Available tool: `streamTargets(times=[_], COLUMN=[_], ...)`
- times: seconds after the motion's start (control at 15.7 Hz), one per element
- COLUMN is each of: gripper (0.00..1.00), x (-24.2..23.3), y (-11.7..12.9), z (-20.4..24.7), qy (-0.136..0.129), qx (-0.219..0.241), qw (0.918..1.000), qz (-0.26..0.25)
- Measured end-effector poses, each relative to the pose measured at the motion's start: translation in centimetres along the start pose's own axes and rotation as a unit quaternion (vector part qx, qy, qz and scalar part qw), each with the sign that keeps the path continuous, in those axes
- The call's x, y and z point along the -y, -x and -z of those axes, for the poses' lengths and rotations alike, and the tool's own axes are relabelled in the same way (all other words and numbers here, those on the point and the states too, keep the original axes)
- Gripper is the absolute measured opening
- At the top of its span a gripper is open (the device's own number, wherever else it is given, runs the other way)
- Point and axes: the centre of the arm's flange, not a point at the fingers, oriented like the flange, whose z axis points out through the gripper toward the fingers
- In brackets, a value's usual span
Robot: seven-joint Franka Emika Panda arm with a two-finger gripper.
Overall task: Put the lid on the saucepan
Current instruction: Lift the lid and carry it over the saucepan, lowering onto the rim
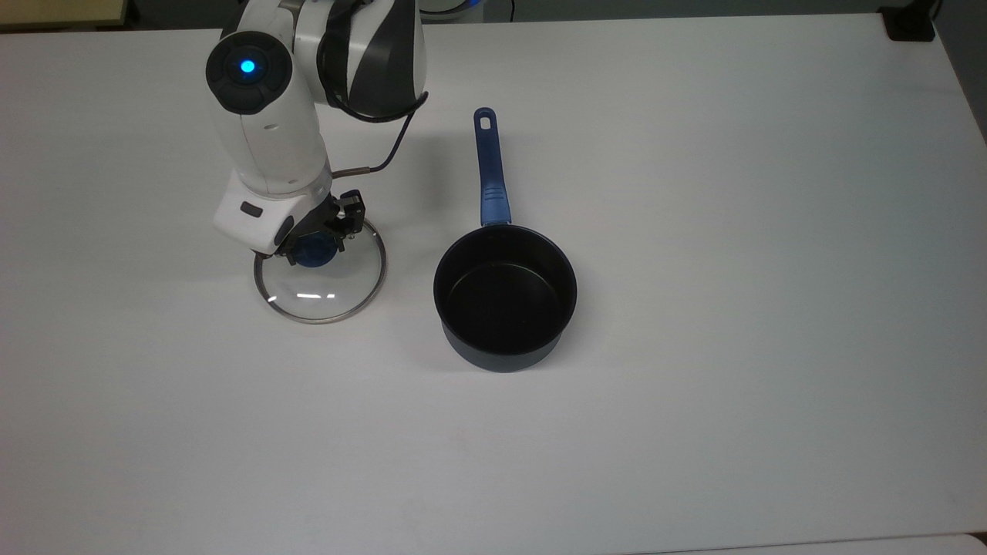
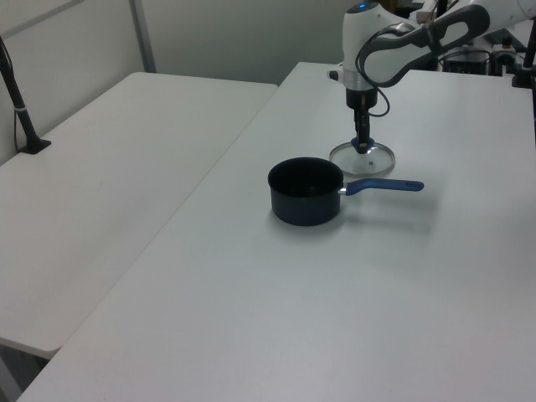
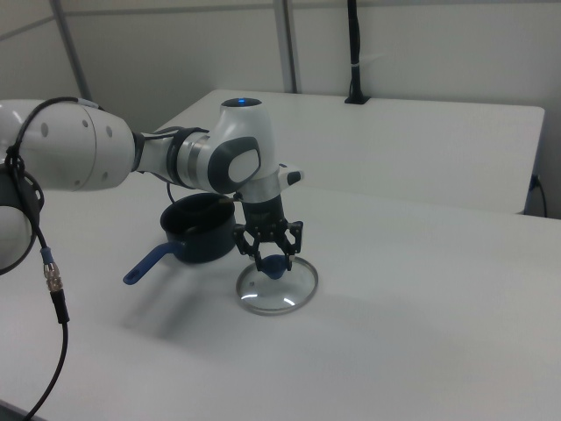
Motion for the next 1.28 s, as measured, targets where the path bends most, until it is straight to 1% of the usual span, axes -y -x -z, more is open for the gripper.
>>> streamTargets(times=[0.13,0.32,0.45,0.57,0.83,0.96,1.15,1.28], gripper=[0.61,0.61,0.61,0.61,0.61,0.61,0.61,0.61], x=[-0.1,0.8,2.8,6.0,14.1,17.2,19.4,20.0], y=[-0.1,-1.1,-2.1,-3.5,-6.6,-7.9,-9.2,-9.7], z=[1.3,6.7,10.5,12.8,13.4,13.5,13.3,12.8], qy=[0.0,0.001,0.002,0.004,0.005,0.006,0.006,0.006], qx=[-0.001,-0.006,-0.009,-0.019,-0.027,-0.044,-0.069,-0.075], qw=[0.9994,0.9962,0.9943,0.9933,0.9942,0.9933,0.9907,0.99], qz=[-0.034,-0.087,-0.106,-0.114,-0.104,-0.106,-0.117,-0.119])
